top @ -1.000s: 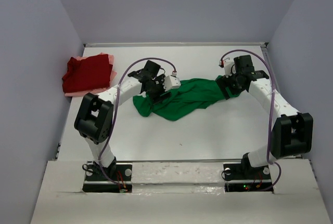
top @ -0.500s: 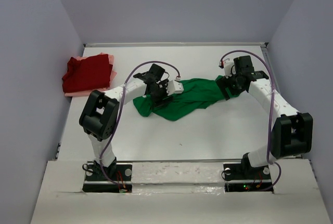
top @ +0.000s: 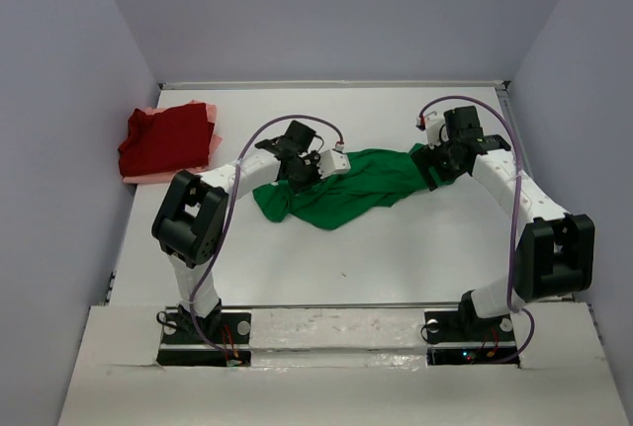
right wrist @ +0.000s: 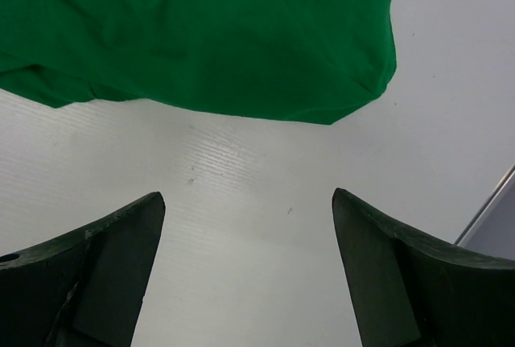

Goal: Fold and stack the t-shirts
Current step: Flatten out the crumpled T-shirt at the center of the board.

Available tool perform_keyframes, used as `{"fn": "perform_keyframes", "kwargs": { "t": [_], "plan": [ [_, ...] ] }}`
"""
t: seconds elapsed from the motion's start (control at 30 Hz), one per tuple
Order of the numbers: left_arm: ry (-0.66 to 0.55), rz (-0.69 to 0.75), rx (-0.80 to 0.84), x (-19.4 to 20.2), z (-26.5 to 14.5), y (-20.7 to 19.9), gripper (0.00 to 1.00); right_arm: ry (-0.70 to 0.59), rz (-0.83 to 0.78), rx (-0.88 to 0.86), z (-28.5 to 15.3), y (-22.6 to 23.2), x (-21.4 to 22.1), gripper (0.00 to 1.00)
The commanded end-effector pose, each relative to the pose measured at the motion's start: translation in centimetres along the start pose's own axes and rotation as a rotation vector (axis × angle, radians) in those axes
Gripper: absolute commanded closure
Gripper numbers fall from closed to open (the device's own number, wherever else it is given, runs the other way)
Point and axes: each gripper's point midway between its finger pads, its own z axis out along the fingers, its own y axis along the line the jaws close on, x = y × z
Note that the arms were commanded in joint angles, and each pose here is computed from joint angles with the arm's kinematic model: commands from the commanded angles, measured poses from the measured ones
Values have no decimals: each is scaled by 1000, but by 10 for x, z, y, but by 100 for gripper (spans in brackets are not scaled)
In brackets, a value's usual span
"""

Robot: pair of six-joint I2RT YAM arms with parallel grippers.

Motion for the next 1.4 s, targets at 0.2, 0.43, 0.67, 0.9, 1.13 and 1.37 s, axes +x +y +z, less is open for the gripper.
{"fn": "perform_keyframes", "kwargs": {
  "t": [0.2, 0.43, 0.67, 0.9, 1.13, 1.37],
  "plan": [
    [-80, -7, -186, -36, -35, 37, 100, -29, 0, 25, 1, -3, -7, 10],
    [-99, -13, -522, -51, -99, 85, 100, -20, -9, 99, 4, -16, -4, 10],
    [-160, -32, -802, -65, -194, 107, 100, -9, -1, 171, 19, -36, -15, 14],
    [-136, -42, -839, -56, -220, 98, 100, -4, 15, 152, 52, -49, -38, 18],
    [-121, -52, -898, -51, -245, 91, 100, -30, 51, 189, 65, -82, -64, 19],
    [-183, -104, -1004, -67, -300, 96, 100, -43, 89, 151, 74, -95, -72, 25]
  ]
}}
